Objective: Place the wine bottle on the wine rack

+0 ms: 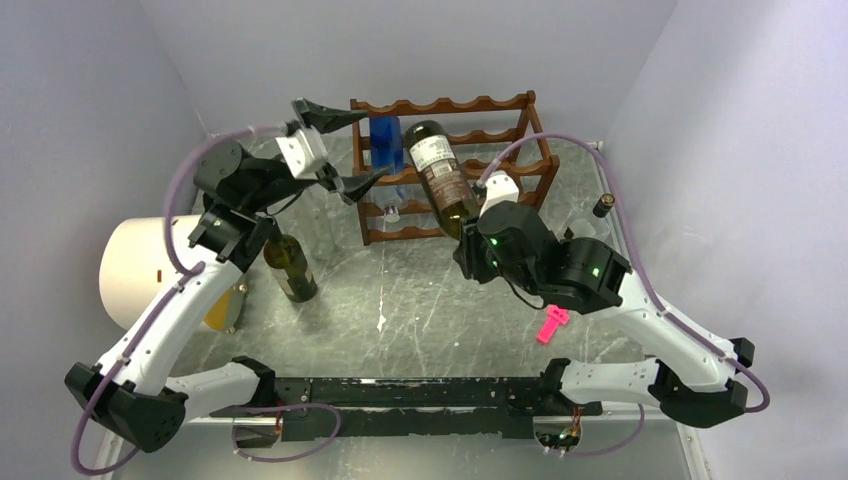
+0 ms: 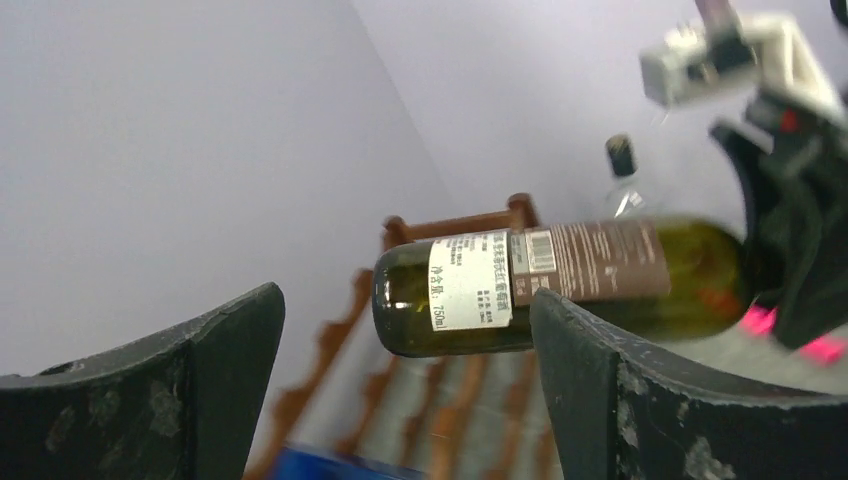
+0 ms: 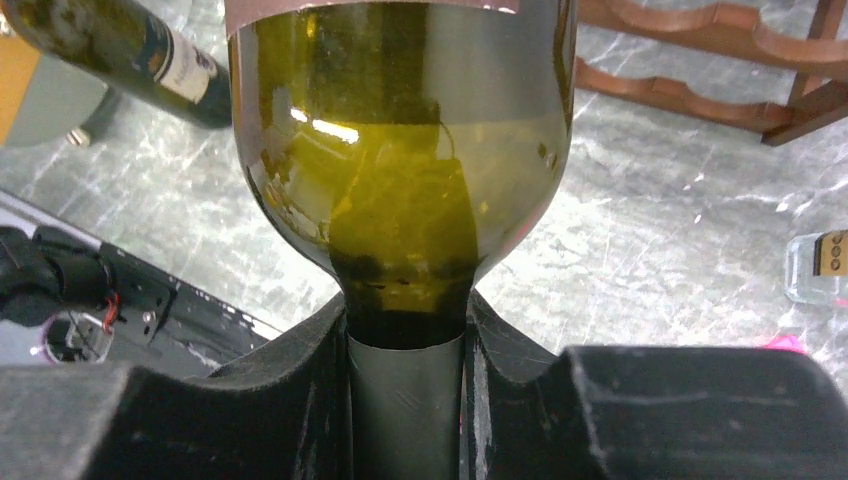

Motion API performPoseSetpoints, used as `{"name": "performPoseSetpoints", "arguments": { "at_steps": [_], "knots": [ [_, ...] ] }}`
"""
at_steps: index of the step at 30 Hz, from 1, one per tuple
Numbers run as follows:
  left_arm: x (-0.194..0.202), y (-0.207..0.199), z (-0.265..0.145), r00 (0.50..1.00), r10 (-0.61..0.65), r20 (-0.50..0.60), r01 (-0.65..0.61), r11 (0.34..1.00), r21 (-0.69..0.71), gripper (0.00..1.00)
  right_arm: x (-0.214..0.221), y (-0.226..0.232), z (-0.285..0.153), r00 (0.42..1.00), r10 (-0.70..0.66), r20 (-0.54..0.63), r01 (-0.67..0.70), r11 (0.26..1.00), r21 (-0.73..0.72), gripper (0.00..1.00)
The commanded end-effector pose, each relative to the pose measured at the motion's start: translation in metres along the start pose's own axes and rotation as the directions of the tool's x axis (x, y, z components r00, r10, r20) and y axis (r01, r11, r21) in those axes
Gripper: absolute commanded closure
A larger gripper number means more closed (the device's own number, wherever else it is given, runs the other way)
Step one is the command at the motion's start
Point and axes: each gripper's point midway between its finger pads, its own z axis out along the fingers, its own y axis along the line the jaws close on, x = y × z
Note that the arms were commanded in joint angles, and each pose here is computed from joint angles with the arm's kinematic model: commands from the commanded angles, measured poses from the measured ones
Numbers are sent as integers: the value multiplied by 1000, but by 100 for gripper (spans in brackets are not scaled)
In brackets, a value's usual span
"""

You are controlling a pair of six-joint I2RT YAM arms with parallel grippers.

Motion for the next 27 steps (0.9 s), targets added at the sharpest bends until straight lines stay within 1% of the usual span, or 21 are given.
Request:
{"name": "performPoseSetpoints", "arguments": {
  "at_steps": [1,2,4,6,7,10,12,16,17,18,19,22,27],
  "knots": [
    [0,-3,-9,807,-589,41,586,791,-175,4,-5,3,-12,998,38,49,-35,997,-64,100],
    [7,-11,-9,765,-644,16,637,753,-164,4,0,2,-12,999,35,40,-32,997,-67,100],
    [26,-35,-11,642,-765,-55,752,641,-151,4,6,-2,-13,999,38,34,-36,997,-66,100],
    [49,-47,-15,538,-834,-122,807,552,-212,4,13,-5,-12,999,36,28,-34,998,-62,100],
    [58,-51,-17,501,-852,-153,817,524,-240,4,19,-8,-9,999,36,19,-35,998,-47,100],
    [76,-50,-25,451,-872,-192,799,490,-348,4,33,-10,-2,999,33,3,-32,999,-41,100],
    [75,-48,-28,473,-862,-182,785,506,-358,4,40,-12,4,1000,29,-7,-29,999,-35,100],
    [59,-53,-35,564,-811,-155,759,583,-289,4,49,-19,11,1000,24,11,-24,1000,-7,100],
    [55,-54,-37,576,-804,-148,756,593,-278,4,50,-21,13,1000,22,19,-22,1000,-3,100],
    [53,-54,-39,608,-778,-156,734,626,-263,4,52,-22,15,1000,18,21,-19,1000,2,100],
    [50,-54,-40,625,-765,-156,722,642,-259,4,53,-21,16,1000,9,19,-9,1000,-4,100],
    [46,-52,-43,648,-743,-170,697,668,-262,4,59,-19,18,1000,-16,9,17,1000,-24,100],
    [47,-47,-48,658,-733,-169,674,675,-301,4,65,-23,19,999,-32,13,33,999,-23,100]
  ]
}}
